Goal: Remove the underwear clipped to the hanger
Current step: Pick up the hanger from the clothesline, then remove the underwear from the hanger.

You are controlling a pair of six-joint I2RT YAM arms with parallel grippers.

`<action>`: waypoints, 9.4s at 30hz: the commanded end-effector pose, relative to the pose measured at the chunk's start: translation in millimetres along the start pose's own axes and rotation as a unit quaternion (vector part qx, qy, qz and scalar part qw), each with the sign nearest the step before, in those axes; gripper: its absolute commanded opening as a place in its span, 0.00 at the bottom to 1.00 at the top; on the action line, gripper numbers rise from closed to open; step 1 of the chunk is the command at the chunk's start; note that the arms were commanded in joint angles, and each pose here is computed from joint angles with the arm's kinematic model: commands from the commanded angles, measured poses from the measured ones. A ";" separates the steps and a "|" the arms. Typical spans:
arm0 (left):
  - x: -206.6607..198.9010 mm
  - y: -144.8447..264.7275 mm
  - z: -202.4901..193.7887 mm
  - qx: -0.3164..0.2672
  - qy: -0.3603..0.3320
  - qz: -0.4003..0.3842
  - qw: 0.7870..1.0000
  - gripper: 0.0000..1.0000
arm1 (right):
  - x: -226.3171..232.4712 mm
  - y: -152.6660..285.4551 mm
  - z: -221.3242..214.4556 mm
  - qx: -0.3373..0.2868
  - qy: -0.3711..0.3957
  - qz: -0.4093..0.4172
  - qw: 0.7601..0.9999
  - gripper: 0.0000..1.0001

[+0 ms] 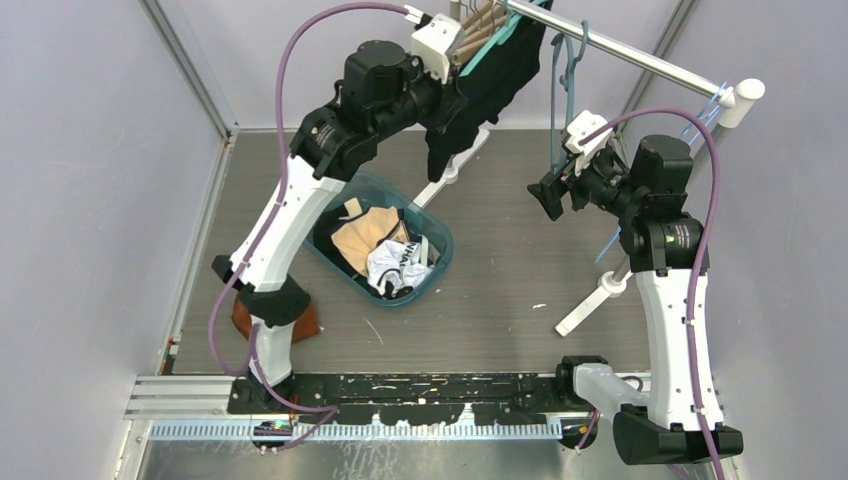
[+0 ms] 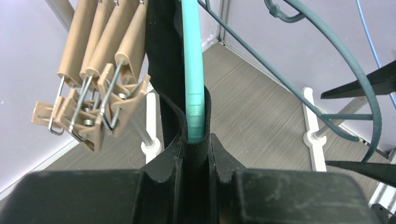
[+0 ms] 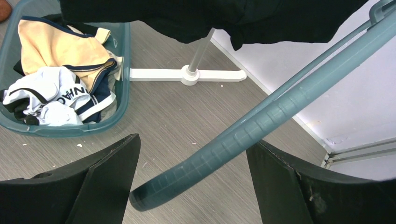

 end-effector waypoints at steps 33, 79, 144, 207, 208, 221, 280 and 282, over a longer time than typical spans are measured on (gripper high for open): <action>-12.9 217.7 -53.3 0.078 -0.099 -0.223 0.967 0.00 | 37.9 26.5 37.5 -0.050 0.081 0.125 0.988 0.85; -26.8 331.5 -126.8 0.051 -0.058 -0.296 0.952 0.00 | 114.6 18.0 33.1 -0.091 0.075 0.345 0.931 0.64; -20.3 328.4 -129.4 0.039 -0.050 -0.278 0.958 0.00 | 41.9 8.5 -42.9 0.109 0.067 0.069 0.989 0.01; 21.2 275.8 -108.7 -0.018 0.090 -0.251 0.964 0.00 | 59.6 -14.9 -129.4 0.179 -0.097 0.106 0.973 0.01; 21.3 276.2 -107.7 -0.019 0.089 -0.251 0.964 0.00 | 59.3 -13.2 -131.8 0.183 -0.096 0.102 0.973 0.01; 19.3 277.1 -102.5 -0.026 0.081 -0.278 0.957 0.00 | 64.5 -6.6 -137.8 0.181 -0.100 0.129 0.970 0.01; 15.1 242.2 -118.0 -0.005 0.117 -0.337 0.934 0.00 | 86.6 -9.5 11.9 0.012 -0.010 0.296 0.955 1.00; 13.1 241.2 -120.2 -0.003 0.113 -0.348 0.931 0.00 | 97.1 -16.2 16.0 0.011 -0.002 0.321 0.947 1.00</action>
Point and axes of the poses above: each gripper's point midway between its finger pads, its own y axis back along the fingers, its own x axis along the line the jaws close on, z = x × y, the point moved 8 cm from there along y, back along the fingers
